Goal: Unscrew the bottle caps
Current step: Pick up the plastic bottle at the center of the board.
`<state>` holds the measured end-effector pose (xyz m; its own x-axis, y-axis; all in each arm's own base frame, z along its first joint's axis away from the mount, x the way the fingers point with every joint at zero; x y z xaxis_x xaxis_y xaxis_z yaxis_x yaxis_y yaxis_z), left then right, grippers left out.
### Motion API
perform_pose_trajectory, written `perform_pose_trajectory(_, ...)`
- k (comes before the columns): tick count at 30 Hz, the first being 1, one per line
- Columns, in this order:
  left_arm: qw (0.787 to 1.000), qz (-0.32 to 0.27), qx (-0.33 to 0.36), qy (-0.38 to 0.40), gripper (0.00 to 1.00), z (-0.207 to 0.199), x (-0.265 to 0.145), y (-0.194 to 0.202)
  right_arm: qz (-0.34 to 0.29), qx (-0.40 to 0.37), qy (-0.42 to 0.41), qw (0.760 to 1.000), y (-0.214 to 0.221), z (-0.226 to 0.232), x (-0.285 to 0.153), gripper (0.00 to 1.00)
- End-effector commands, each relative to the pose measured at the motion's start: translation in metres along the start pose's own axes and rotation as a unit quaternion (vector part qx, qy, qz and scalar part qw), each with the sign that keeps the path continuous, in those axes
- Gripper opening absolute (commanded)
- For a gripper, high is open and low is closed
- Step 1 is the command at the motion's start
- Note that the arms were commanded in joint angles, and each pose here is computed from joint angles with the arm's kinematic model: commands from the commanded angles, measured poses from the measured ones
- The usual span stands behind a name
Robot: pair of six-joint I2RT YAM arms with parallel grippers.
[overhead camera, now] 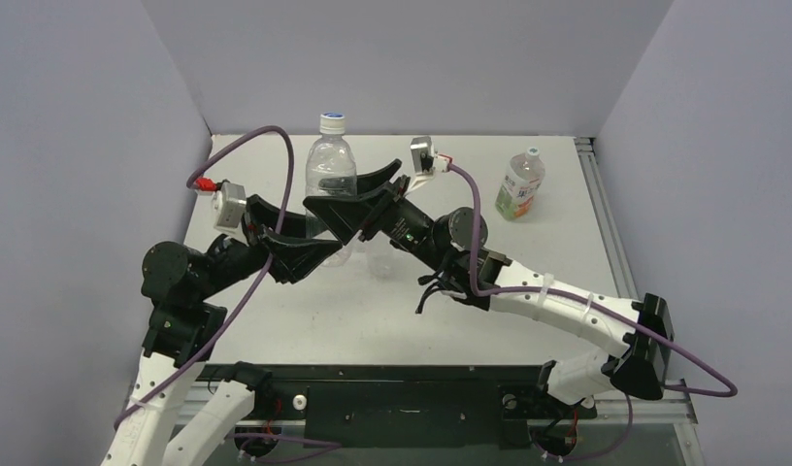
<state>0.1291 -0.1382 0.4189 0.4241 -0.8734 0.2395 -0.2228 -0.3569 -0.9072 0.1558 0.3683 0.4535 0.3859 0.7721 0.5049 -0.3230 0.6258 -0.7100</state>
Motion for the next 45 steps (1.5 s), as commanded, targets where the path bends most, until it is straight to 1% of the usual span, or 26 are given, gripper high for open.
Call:
perform_pose_trajectory(1,0.999,-0.015,0.033,-0.009,0.23,-0.004,-0.003,-0.008,0.032,-0.044,0.015,0.998,-0.036,-0.006,-0.006,0.69)
perform_pose_trajectory(4,0.999,-0.015,0.036,-0.009,0.22,-0.003,-0.003,-0.008,0.071,-0.055,0.012,0.996,-0.05,-0.013,-0.01,0.77)
perform_pose_trajectory(5,0.999,-0.014,0.037,-0.01,0.22,-0.003,-0.003,-0.007,0.085,-0.064,-0.003,0.994,-0.054,-0.016,-0.011,0.79)
perform_pose_trajectory(8,0.999,-0.011,0.037,-0.008,0.22,-0.002,-0.003,-0.005,0.116,-0.077,-0.023,0.99,-0.061,-0.013,-0.012,0.81)
perform_pose_trajectory(11,0.999,-0.009,0.038,-0.009,0.22,-0.001,-0.004,-0.003,0.122,-0.091,-0.054,0.987,-0.067,-0.003,-0.011,0.83)
perform_pose_trajectory(14,0.999,-0.007,0.037,-0.009,0.22,0.0,-0.004,-0.001,0.129,-0.095,-0.06,0.985,-0.071,-0.003,-0.005,0.83)
perform_pose_trajectory(15,0.999,-0.007,0.037,-0.009,0.22,0.0,-0.004,-0.001,0.126,-0.096,-0.067,0.985,-0.074,0.0,-0.004,0.82)
perform_pose_trajectory(16,0.999,-0.006,0.037,-0.009,0.22,0.0,-0.004,-0.001,0.127,-0.093,-0.068,0.985,-0.075,-0.003,-0.002,0.81)
perform_pose_trajectory(18,0.999,-0.006,0.037,-0.008,0.22,0.0,-0.004,-0.001,0.126,-0.089,-0.071,0.986,-0.077,-0.004,0.002,0.75)
perform_pose_trajectory(20,0.999,-0.006,0.038,-0.007,0.22,-0.001,-0.005,0.0,0.126,-0.083,-0.074,0.986,-0.077,-0.004,0.004,0.63)
perform_pose_trajectory(23,0.999,-0.007,0.038,-0.007,0.22,-0.001,-0.006,0.001,0.129,-0.073,-0.08,0.986,-0.073,-0.006,0.006,0.55)
perform_pose_trajectory(25,0.999,-0.009,0.041,-0.009,0.22,-0.002,-0.007,0.0,0.133,-0.064,-0.085,0.985,-0.072,-0.005,0.006,0.47)
perform_pose_trajectory(26,0.999,-0.01,0.042,-0.009,0.23,-0.003,-0.007,-0.001,0.135,-0.061,-0.088,0.985,-0.072,-0.005,0.006,0.4)
perform_pose_trajectory(27,0.999,-0.009,0.041,-0.01,0.24,-0.003,-0.007,0.0,0.133,-0.058,-0.089,0.985,-0.072,-0.004,0.006,0.37)
perform_pose_trajectory(28,0.999,-0.009,0.041,-0.01,0.33,-0.003,-0.007,0.0,0.131,-0.057,-0.091,0.986,-0.072,-0.003,0.005,0.3)
perform_pose_trajectory(29,0.999,-0.009,0.04,-0.01,0.44,-0.002,-0.007,0.0,0.133,-0.054,-0.089,0.986,-0.07,-0.004,0.004,0.24)
perform_pose_trajectory(30,0.999,-0.009,0.036,-0.013,0.75,-0.001,-0.007,0.001,0.128,-0.053,-0.091,0.986,-0.072,-0.003,0.003,0.22)
perform_pose_trajectory(31,0.999,-0.009,0.029,-0.014,0.96,-0.001,-0.007,0.002,0.127,-0.046,-0.085,0.987,-0.069,-0.005,0.002,0.2)
perform_pose_trajectory(32,0.999,-0.009,0.023,-0.02,1.0,0.001,-0.007,0.004,0.119,-0.046,-0.089,0.988,-0.072,-0.002,0.001,0.19)
perform_pose_trajectory(34,1.0,-0.009,0.005,-0.027,0.97,0.004,-0.007,0.008,0.111,-0.038,-0.092,0.989,-0.073,0.001,-0.002,0.19)
perform_pose_trajectory(39,0.999,-0.019,-0.019,-0.018,0.96,0.003,-0.001,0.002,0.111,-0.04,-0.099,0.988,-0.063,0.011,-0.005,0.17)
perform_pose_trajectory(42,0.999,-0.03,-0.009,-0.007,0.97,-0.001,0.002,-0.007,0.133,-0.047,-0.099,0.985,-0.045,0.014,-0.001,0.15)
perform_pose_trajectory(45,1.0,-0.023,0.002,0.013,0.97,-0.005,0.001,-0.007,0.139,-0.052,-0.097,0.984,-0.034,0.015,0.001,0.14)
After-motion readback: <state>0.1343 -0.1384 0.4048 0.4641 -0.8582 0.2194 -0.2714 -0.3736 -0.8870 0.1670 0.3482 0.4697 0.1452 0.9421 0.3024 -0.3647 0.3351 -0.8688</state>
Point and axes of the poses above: each gripper's point midway between its finger pads, its own x axis out along the fingers, its own z axis along the line the jaws close on, y = z × x, the point moved 7 cm from there along -x, back along the fingers, and after that the axes turned 2 degrees about -x, right-handed, at the moved point
